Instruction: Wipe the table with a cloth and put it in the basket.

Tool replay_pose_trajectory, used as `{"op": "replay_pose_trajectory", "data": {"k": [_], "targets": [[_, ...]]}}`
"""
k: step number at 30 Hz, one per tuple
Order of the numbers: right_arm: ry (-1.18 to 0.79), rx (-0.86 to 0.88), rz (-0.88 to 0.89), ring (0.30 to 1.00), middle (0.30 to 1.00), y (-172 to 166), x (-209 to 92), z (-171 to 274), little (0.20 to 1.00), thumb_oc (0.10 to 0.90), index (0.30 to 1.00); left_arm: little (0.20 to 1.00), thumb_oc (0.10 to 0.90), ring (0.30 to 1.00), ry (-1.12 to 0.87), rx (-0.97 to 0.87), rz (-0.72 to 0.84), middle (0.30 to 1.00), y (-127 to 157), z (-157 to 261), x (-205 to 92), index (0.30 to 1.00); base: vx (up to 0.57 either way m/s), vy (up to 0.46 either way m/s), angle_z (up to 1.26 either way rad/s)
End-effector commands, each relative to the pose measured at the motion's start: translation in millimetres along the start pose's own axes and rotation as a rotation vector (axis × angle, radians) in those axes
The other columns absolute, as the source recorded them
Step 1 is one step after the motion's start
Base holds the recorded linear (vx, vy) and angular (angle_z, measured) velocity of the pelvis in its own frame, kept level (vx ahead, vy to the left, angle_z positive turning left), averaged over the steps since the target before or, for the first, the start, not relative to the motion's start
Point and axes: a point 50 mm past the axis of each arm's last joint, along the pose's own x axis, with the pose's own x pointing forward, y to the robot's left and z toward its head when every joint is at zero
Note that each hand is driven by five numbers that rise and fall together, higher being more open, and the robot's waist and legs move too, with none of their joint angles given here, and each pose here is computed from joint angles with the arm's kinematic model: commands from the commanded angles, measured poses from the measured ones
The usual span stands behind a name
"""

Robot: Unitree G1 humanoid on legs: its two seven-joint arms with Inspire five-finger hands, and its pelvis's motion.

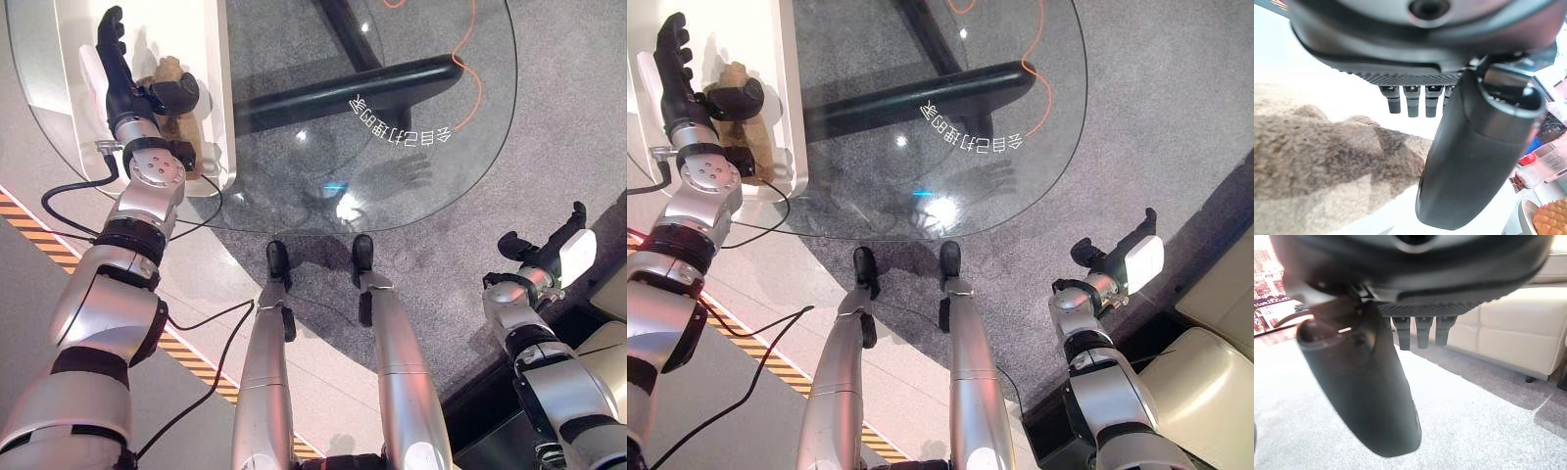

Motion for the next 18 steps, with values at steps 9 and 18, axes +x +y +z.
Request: {"op": "replay_pose_trajectory", "data": {"k": [9,18], "targets": [[0.042,-0.091,0.255,0.900,0.900,-4.6,-15.5,-48.8,0.900,0.800,0.900,0.900,0.800,0.900,-0.163,-0.091,0.194,0.900,64.7,21.0,18.4,0.900,0.01,-0.042,-0.02],[0.201,-0.176,0.413,0.900,0.900,-21.2,-42.2,-108.5,0.900,0.800,0.900,0.900,0.800,0.900,-0.018,-0.053,0.153,0.900,97.1,-47.5,-6.3,0.900,0.04,-0.051,-0.06]]}}
